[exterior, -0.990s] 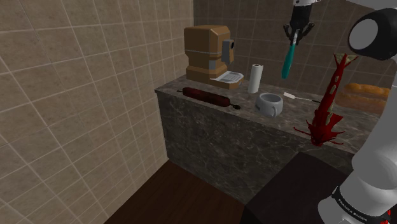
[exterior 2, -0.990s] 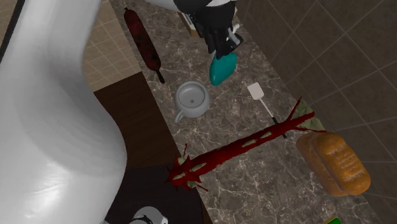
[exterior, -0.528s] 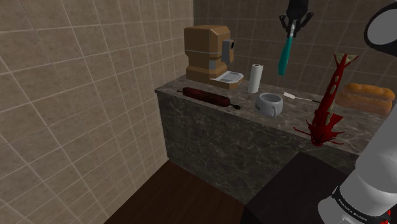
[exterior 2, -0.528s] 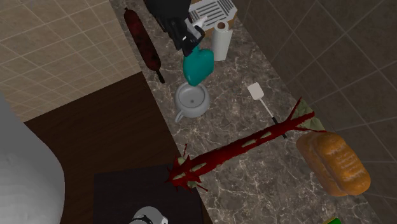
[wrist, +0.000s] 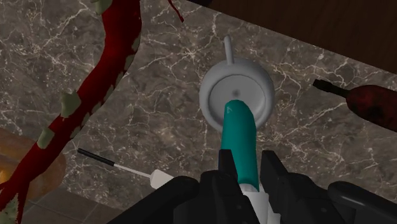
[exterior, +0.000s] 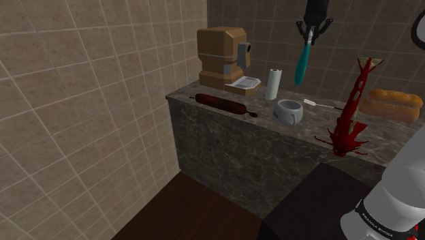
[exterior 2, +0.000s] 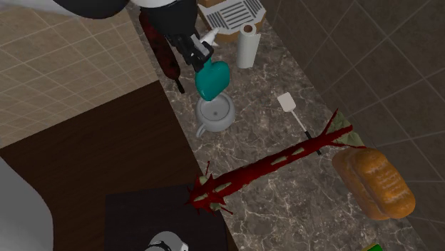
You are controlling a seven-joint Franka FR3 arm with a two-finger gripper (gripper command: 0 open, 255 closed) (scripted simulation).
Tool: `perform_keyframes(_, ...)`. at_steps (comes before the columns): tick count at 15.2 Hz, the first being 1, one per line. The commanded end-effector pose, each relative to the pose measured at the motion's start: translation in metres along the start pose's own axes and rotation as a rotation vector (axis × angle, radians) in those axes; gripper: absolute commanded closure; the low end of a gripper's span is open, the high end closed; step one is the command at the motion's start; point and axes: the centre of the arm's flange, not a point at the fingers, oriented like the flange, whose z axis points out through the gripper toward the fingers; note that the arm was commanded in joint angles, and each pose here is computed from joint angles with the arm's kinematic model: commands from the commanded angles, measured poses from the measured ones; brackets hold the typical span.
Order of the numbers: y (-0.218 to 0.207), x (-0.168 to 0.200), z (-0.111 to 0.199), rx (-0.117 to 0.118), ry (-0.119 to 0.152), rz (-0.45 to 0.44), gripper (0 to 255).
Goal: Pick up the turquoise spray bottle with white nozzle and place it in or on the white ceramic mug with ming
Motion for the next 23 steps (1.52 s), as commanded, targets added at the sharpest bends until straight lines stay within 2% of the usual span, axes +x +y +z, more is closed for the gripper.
perform_keyframes(1,-0.001,-0.002,0.010,0.000,0.001,0.000,255)
perform_keyframes(23,-0.012,-0.010,0.125,0.000,0.001,0.000,255)
